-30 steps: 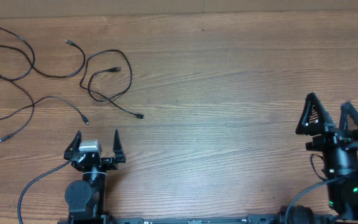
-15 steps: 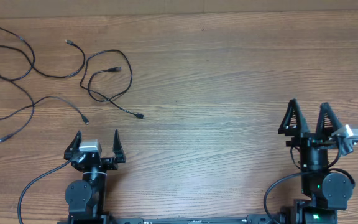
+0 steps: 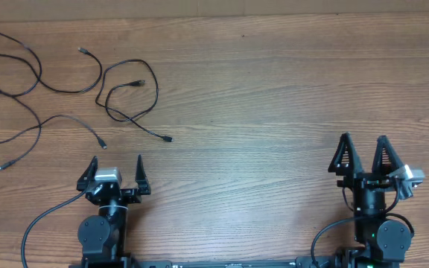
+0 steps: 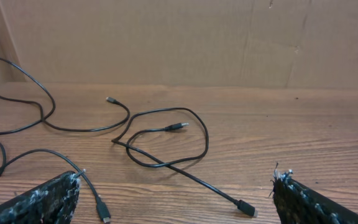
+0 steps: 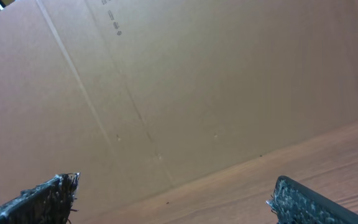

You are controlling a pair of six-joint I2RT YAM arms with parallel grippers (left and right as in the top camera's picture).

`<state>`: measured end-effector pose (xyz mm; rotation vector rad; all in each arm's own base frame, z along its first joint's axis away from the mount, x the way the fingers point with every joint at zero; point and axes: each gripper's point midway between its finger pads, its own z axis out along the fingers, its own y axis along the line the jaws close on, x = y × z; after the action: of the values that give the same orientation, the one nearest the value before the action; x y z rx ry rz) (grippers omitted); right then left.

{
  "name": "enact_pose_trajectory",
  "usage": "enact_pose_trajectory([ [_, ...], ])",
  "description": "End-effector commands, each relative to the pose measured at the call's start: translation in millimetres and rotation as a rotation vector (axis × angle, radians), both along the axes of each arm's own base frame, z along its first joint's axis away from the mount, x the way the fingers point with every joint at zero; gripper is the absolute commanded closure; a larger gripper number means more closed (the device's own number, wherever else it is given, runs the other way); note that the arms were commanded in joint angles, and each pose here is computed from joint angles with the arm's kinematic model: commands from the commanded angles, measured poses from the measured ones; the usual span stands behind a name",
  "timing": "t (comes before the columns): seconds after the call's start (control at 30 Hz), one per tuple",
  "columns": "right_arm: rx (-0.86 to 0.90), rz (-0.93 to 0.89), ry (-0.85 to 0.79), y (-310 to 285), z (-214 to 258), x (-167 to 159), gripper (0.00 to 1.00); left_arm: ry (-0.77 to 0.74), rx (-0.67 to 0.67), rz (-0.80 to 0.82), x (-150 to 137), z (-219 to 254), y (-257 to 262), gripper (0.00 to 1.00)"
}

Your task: Untangle cables

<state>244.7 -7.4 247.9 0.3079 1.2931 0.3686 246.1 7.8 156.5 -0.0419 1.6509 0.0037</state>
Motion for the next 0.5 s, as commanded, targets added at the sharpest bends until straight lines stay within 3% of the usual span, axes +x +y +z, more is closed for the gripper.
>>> enact_pose_trajectory([
  [0.0, -0.005, -0.015, -0.001, -2, -9, -1, 0.0, -0.004, 0.015, -0.003, 0, -1, 0, 0.01],
  [0.47, -0.09, -0.049, 0.221, -6, -65, 1, 0.0, -0.004, 0.015, -0.003, 0, -1, 0, 0.01],
])
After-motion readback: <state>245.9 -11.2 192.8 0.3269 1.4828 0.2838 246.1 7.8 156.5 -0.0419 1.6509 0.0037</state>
